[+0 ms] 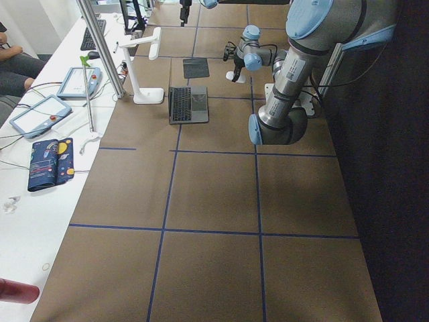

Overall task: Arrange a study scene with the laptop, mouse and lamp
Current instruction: 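Carry the white mouse with the left gripper over the black mouse pad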

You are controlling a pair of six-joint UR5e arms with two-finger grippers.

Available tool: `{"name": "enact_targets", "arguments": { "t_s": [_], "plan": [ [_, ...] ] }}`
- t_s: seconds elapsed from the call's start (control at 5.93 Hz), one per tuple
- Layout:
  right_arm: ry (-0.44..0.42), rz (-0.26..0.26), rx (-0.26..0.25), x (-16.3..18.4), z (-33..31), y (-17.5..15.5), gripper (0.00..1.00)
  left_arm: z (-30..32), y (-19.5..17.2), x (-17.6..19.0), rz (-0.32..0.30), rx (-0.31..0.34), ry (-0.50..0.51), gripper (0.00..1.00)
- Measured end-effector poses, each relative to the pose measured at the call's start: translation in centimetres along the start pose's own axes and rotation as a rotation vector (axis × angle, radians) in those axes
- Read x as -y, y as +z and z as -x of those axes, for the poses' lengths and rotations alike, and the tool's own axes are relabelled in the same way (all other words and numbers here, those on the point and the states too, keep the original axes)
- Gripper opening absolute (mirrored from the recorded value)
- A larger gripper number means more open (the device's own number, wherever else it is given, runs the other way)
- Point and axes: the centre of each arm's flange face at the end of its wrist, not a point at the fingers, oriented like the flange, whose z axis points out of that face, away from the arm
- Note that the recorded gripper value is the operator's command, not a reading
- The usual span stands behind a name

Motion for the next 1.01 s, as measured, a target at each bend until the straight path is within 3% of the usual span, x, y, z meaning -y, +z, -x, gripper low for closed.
{"name": "enact_targets", "arguments": {
  "t_s": [0.51,1.01],
  "plan": [
    [0.004,0.003,-0.002,-0.2,-0.4,0.0,1.0,-10.1,7.4,7.2,0.001,0.021,0.001,0.08],
    [0.001,0.002,0.0,-0.7,-0.5,-0.1,1.0,-13.7,11.1,11.3,-0.039,0.061,-0.016,0.11]
  ]
}}
